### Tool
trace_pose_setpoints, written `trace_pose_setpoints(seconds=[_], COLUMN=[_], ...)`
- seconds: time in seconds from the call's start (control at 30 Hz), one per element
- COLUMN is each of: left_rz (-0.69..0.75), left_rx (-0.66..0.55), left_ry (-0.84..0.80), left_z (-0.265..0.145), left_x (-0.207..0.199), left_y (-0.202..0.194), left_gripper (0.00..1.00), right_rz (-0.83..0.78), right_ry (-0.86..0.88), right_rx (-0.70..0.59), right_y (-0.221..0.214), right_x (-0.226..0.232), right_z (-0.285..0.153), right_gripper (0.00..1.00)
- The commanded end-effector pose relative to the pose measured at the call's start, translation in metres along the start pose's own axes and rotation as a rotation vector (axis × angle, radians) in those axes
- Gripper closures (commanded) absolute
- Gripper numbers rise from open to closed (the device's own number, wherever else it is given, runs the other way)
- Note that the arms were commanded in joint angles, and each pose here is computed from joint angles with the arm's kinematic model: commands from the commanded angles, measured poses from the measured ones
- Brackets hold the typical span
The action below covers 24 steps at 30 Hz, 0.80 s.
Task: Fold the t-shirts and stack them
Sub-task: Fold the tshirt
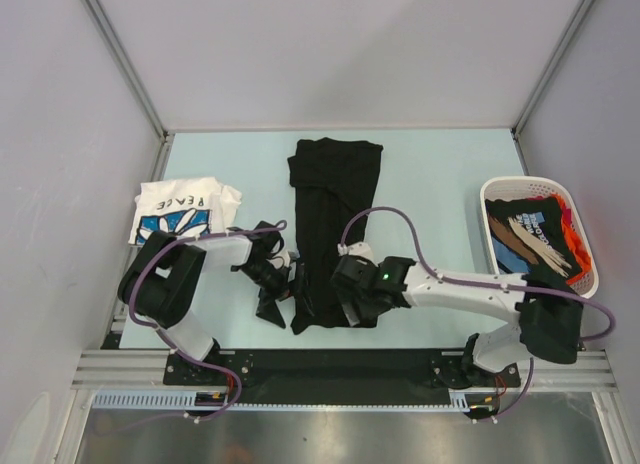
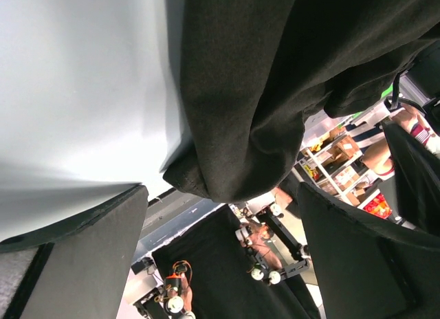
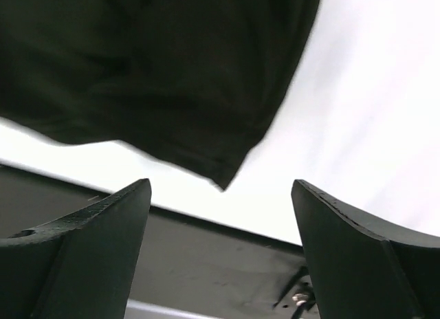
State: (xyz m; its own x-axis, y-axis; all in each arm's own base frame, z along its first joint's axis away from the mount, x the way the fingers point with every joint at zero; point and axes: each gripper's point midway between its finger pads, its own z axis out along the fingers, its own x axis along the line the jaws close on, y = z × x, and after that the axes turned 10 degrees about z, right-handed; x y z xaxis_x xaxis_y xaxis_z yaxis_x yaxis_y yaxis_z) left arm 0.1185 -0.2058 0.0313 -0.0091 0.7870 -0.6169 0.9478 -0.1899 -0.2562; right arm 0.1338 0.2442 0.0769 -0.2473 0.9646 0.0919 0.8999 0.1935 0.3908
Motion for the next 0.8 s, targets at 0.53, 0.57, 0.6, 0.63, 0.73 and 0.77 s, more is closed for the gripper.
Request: trace_pose_setpoints(seconds=[0.53,0.57,0.6,0.63,0.73,0.77], left_rz=[0.108,0.109,0.107,0.108,0.104,0.102], left_rx=[-0.085,-0.086,-0.088,-0.088,-0.087,-0.087], left_ry=[0.106,0.104,0.104,0.104,0.104,0.104], left_z=[0.001,0.001,0.001,0.001,0.001,0.001], left_x=[0.037,0.037,0.037,0.037,0.038,0.038], left_y=[0.025,0.025,0.026,0.026,0.026,0.026], left_gripper=[0.00,0.00,0.00,0.00,0.00,0.00], right_rz=[-0.174,-0.180,-0.191,-0.194,-0.208,-0.211], right_ry=[-0.068,-0.056,-0.056,-0.055,-0.048,-0.045], right_rx=[-0.033,-0.025,-0.003,0.008,0.058,0.069], right_y=[0.010,0.009,0.004,0.002,-0.006,-0.009], right_x=[0.045,0.049,0.050,0.051,0.054,0.055], right_z=[0.026,0.029,0.034,0.037,0.044,0.044], right_gripper=[0.26,0.28,0.29,0.30,0.37,0.46])
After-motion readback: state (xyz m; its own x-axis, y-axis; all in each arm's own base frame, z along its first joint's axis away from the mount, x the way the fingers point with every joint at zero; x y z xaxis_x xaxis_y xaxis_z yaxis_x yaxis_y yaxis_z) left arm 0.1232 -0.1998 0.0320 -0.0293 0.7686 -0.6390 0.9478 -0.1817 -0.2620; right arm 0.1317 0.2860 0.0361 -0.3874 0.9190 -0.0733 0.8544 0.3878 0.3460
